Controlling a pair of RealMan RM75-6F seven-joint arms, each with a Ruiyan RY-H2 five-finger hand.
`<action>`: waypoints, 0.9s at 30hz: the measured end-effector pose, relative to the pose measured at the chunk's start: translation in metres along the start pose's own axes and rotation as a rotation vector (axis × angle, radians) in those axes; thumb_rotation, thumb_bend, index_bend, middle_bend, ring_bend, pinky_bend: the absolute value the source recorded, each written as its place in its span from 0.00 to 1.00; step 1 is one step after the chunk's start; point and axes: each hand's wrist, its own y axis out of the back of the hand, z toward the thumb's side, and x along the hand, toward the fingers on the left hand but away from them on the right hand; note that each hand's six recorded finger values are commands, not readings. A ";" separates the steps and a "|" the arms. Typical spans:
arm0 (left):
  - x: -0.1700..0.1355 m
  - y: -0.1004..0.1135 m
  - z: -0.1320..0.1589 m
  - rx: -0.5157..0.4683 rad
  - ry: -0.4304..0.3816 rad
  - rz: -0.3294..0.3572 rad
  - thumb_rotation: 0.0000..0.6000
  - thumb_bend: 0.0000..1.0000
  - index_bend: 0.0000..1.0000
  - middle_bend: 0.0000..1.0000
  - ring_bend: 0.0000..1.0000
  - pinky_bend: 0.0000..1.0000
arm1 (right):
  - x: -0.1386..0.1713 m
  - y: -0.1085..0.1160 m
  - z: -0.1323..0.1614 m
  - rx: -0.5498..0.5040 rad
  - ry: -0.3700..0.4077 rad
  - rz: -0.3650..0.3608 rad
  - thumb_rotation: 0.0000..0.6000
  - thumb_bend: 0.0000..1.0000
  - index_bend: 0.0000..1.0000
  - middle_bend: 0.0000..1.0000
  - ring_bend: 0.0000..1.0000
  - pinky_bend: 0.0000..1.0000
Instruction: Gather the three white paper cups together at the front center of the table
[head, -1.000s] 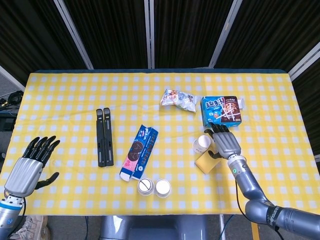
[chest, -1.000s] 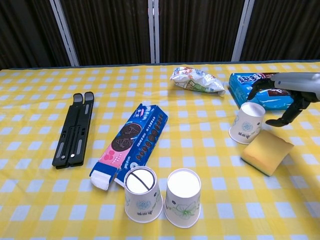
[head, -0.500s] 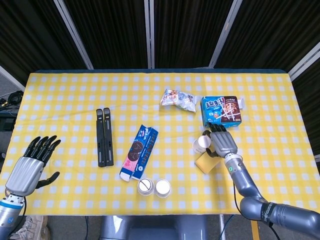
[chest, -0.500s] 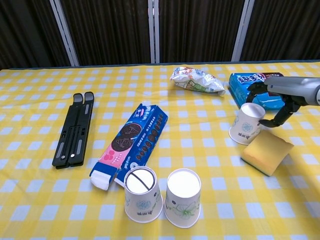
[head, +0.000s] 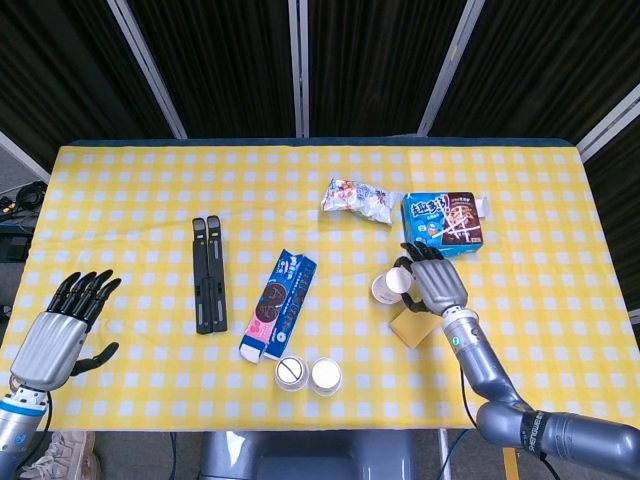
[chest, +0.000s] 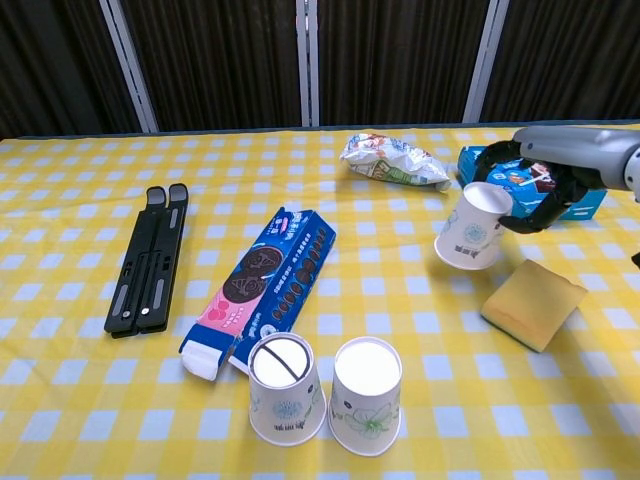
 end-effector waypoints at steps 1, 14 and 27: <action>0.000 0.000 0.000 0.001 0.001 -0.001 1.00 0.25 0.00 0.00 0.00 0.00 | 0.002 0.003 0.005 -0.004 0.014 -0.006 1.00 0.36 0.44 0.08 0.00 0.13; 0.001 -0.001 -0.001 0.001 0.009 -0.004 1.00 0.25 0.00 0.00 0.00 0.00 | 0.066 0.045 0.089 -0.065 0.318 -0.079 1.00 0.36 0.45 0.10 0.00 0.15; 0.001 -0.002 0.001 0.009 0.005 -0.011 1.00 0.25 0.00 0.00 0.00 0.00 | 0.107 0.029 0.103 -0.123 0.465 0.039 1.00 0.36 0.46 0.11 0.00 0.14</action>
